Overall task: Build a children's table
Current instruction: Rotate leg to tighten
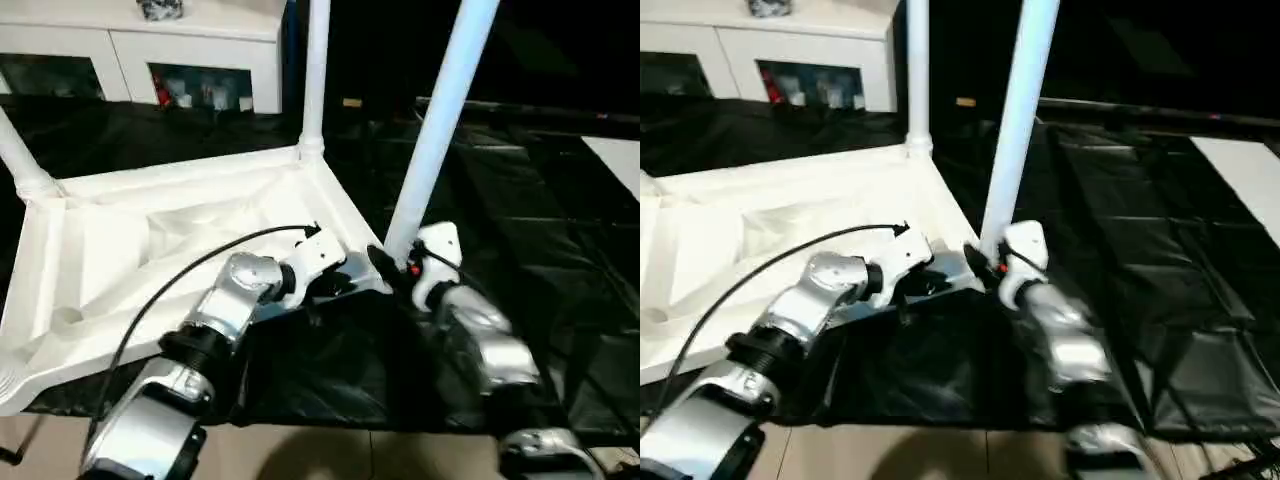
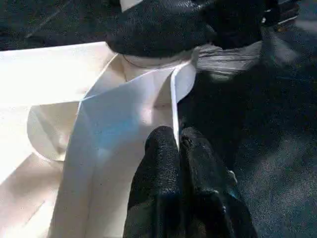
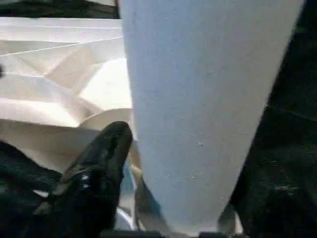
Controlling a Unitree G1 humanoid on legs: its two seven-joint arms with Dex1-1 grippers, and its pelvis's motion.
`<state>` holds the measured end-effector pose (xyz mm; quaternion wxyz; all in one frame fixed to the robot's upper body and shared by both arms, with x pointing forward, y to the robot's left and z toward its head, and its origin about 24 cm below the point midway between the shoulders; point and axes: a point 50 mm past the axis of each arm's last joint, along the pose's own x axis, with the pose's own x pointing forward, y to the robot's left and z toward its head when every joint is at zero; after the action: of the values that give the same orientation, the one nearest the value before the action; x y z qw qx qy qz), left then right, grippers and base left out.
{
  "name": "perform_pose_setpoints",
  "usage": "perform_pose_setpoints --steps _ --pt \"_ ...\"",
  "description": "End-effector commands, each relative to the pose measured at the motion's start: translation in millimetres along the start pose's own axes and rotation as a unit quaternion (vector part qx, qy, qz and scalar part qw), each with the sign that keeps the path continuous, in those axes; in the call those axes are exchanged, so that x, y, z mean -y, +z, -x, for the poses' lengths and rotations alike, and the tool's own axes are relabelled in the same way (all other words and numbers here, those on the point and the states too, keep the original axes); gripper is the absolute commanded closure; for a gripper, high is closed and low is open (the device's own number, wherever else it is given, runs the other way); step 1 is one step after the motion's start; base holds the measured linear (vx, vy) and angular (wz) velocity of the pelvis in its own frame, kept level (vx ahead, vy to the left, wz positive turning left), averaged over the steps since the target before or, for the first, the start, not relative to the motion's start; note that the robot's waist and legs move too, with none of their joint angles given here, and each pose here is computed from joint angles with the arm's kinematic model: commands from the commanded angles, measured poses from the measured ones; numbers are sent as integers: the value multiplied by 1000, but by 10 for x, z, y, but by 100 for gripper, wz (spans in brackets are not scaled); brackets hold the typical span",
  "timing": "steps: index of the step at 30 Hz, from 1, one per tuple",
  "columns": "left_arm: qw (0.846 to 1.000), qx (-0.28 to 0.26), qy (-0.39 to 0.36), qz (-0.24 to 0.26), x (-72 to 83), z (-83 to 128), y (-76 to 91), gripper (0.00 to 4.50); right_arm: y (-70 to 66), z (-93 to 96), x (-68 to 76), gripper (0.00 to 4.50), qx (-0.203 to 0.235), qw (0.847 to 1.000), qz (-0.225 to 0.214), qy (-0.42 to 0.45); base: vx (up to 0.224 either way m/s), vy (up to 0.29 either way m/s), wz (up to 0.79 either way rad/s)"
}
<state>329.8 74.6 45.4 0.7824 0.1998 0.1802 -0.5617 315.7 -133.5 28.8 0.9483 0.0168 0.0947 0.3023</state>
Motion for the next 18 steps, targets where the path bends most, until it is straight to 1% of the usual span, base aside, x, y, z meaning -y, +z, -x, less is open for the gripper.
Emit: perform_pose_setpoints --steps 1,2,3,5,6,7,8,9,10,11,12,14,15,17,18 --pt "996 0 -83 -29 164 -78 17 450 -88 -1 -292 139 -29 988 9 149 0 0 0" --pt "995 -1 -95 -33 161 -45 3 450 -83 49 -270 139 -33 985 10 169 0 0 0" --pt "995 -1 -96 -33 161 -42 2 450 -82 55 -268 139 -33 985 10 172 0 0 0" --pt "992 -3 -120 -42 160 22 -16 450 -73 142 -225 139 -42 977 19 208 0 0 0" --pt "990 -4 -131 -45 156 58 -24 450 -65 196 -204 139 -49 971 21 232 0 0 0" --pt "988 -7 -147 -49 140 124 -42 450 -49 293 -157 139 -64 960 34 269 0 0 0" --pt "988 -7 -149 -50 139 131 -44 450 -48 302 -151 139 -66 959 35 272 0 0 0" --pt "986 -11 -159 -55 123 183 -63 450 -36 365 -106 139 -79 951 42 295 0 0 0" --pt "984 -14 -165 -58 115 214 -74 450 -26 393 -81 154 -85 947 43 306 0 0 0" --pt "984 -15 -168 -60 112 227 -79 450 -21 402 -70 154 -87 946 43 310 0 0 0" --pt "982 -18 -178 -61 104 269 -93 450 5 432 -41 170 -95 940 40 325 0 0 0" --pt "981 -18 -184 -62 100 290 -98 450 18 447 -31 170 -99 937 40 333 0 0 0" --pt "980 -19 -188 -63 99 306 -103 450 24 454 -25 182 -103 935 41 338 0 0 0" --pt "976 -26 -204 -67 94 356 -122 450 16 474 -29 213 -126 922 45 363 0 0 0" --pt "976 -28 -206 -68 94 363 -126 450 12 478 -32 213 -130 919 46 368 0 0 0"
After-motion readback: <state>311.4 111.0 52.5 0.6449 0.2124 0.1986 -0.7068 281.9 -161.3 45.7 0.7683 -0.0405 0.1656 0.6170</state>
